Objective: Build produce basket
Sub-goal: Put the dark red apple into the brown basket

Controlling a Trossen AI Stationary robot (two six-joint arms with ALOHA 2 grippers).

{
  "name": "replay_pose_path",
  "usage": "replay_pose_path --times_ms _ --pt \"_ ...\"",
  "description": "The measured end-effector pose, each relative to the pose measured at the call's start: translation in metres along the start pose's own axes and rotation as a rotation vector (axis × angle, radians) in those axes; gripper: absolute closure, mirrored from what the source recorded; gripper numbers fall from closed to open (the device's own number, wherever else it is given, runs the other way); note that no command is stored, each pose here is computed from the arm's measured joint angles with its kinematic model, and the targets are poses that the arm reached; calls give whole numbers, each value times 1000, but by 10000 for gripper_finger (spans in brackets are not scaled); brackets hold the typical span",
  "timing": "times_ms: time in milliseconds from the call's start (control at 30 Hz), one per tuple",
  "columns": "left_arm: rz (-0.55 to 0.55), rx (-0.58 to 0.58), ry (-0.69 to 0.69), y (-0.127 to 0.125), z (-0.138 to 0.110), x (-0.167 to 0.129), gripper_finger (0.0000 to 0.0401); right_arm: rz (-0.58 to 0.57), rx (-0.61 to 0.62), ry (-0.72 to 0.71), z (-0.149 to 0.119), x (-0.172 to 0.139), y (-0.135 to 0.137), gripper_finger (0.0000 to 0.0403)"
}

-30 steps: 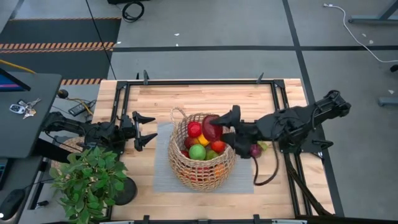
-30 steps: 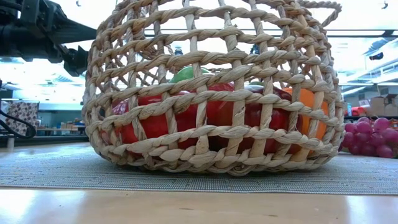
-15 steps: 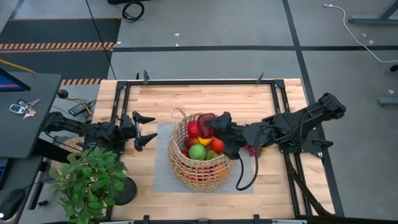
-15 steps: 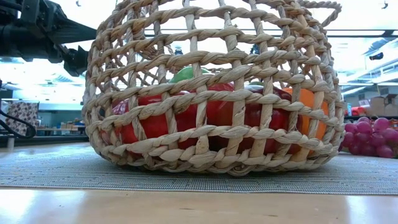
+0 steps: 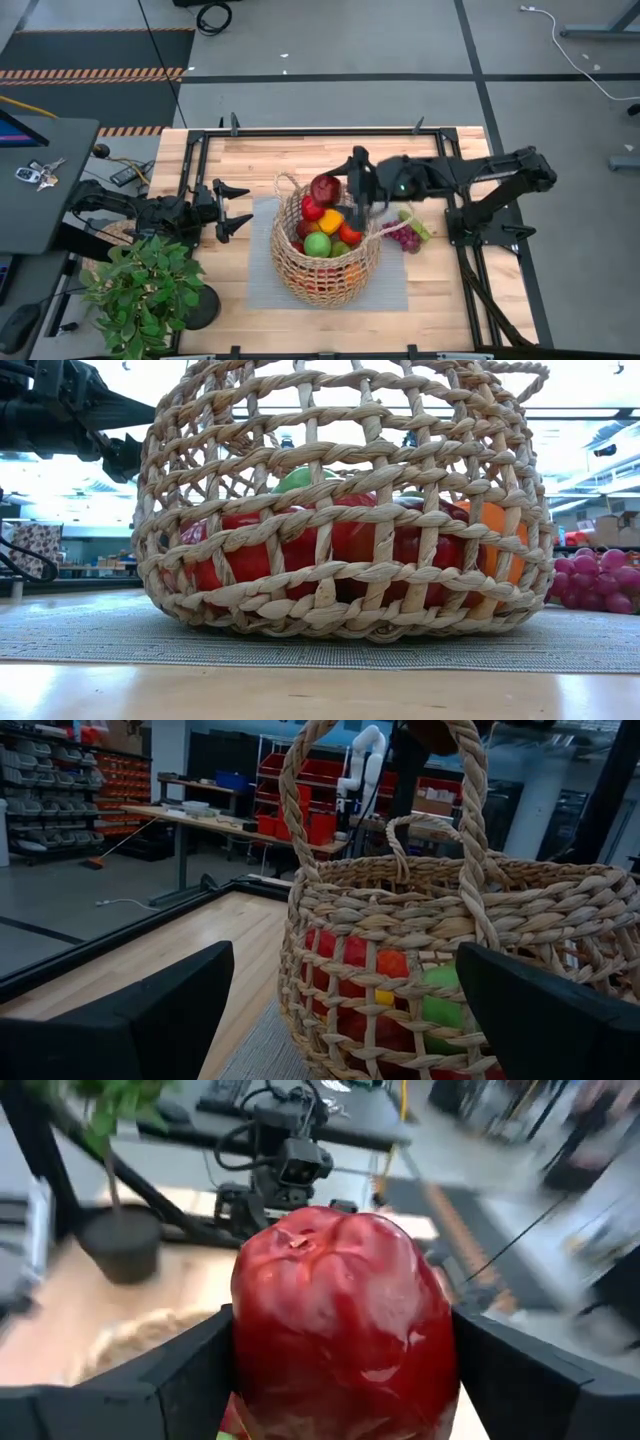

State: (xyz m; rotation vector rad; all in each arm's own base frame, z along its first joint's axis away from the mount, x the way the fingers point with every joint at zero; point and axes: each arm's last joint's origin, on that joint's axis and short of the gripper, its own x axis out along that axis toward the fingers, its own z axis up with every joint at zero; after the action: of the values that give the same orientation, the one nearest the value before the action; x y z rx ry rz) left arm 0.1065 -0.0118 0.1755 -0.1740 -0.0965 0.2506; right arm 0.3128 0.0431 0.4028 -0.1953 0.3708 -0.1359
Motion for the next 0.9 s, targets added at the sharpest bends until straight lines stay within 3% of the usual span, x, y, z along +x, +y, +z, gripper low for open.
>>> replay_pose_path --times_ms 233,367,667,900 --pt "0 0 0 0 0 0 12 -45 511 128 -16 8 -33 61" --pt "0 0 -1 0 0 0 12 36 736 231 -26 10 -47 61" --pt "0 0 0 0 0 0 12 221 935 264 -24 11 -51 61" --pt "0 0 -1 0 0 0 12 236 921 259 -22 11 -46 61"
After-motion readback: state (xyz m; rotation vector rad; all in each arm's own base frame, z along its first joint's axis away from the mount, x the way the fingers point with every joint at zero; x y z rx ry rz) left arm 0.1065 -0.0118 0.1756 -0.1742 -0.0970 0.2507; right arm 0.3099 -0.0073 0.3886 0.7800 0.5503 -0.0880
